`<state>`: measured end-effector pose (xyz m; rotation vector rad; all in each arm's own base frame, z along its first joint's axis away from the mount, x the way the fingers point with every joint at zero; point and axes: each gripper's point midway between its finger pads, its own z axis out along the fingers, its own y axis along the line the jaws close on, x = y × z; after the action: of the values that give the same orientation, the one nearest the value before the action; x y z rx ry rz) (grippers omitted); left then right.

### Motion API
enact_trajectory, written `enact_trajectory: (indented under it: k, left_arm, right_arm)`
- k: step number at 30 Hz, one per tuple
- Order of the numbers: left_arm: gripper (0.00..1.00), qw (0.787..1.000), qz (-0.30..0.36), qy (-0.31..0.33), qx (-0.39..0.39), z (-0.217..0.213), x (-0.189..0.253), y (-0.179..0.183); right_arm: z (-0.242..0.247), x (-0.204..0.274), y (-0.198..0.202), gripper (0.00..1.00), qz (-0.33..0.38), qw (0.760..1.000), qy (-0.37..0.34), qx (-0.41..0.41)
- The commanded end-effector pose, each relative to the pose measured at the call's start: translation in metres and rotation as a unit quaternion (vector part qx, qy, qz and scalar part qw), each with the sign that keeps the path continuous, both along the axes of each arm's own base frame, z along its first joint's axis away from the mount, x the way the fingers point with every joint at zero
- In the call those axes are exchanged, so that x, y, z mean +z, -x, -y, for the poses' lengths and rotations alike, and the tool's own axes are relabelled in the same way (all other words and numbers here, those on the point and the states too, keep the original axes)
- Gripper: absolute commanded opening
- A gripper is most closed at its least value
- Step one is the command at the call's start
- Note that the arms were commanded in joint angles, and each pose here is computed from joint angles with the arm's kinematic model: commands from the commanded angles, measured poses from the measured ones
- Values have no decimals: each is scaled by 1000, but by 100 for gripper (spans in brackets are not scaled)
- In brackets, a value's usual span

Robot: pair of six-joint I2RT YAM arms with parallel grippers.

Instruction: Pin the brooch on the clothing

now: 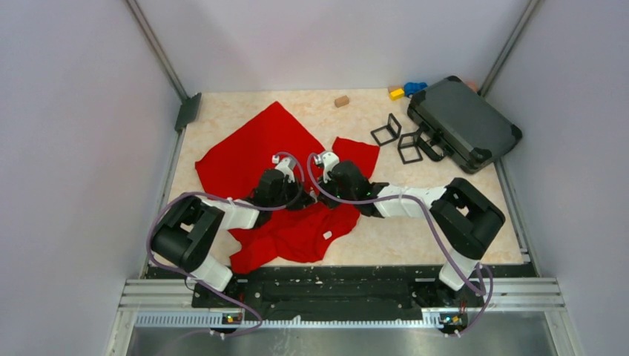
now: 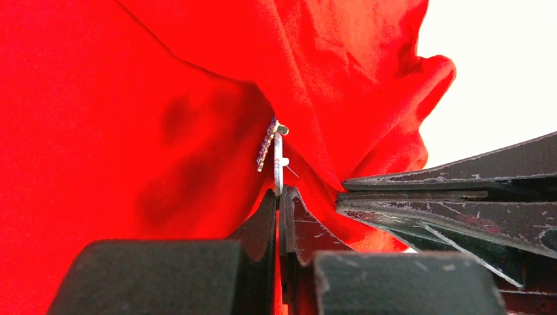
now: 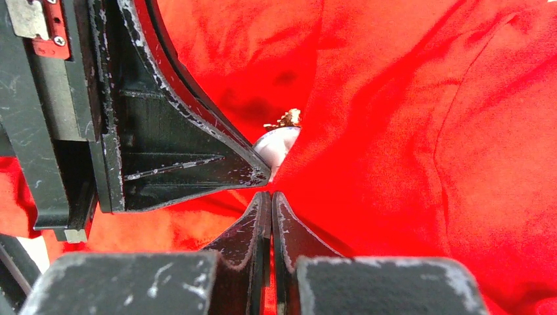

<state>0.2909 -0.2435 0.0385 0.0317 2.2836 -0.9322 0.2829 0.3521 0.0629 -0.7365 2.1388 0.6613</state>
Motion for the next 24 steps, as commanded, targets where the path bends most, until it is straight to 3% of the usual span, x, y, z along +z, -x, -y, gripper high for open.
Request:
enact_trajectory:
  k: [1,24]
  left_arm:
    - [0,1000,12,12,-4,8,7,-7]
    - [0,999,17,32,-12,11,9,-3]
  right_arm:
    - [-10,27,-1,0,26,999,-38,25]
    - [-5,-25,1,0,-24,999,21,19]
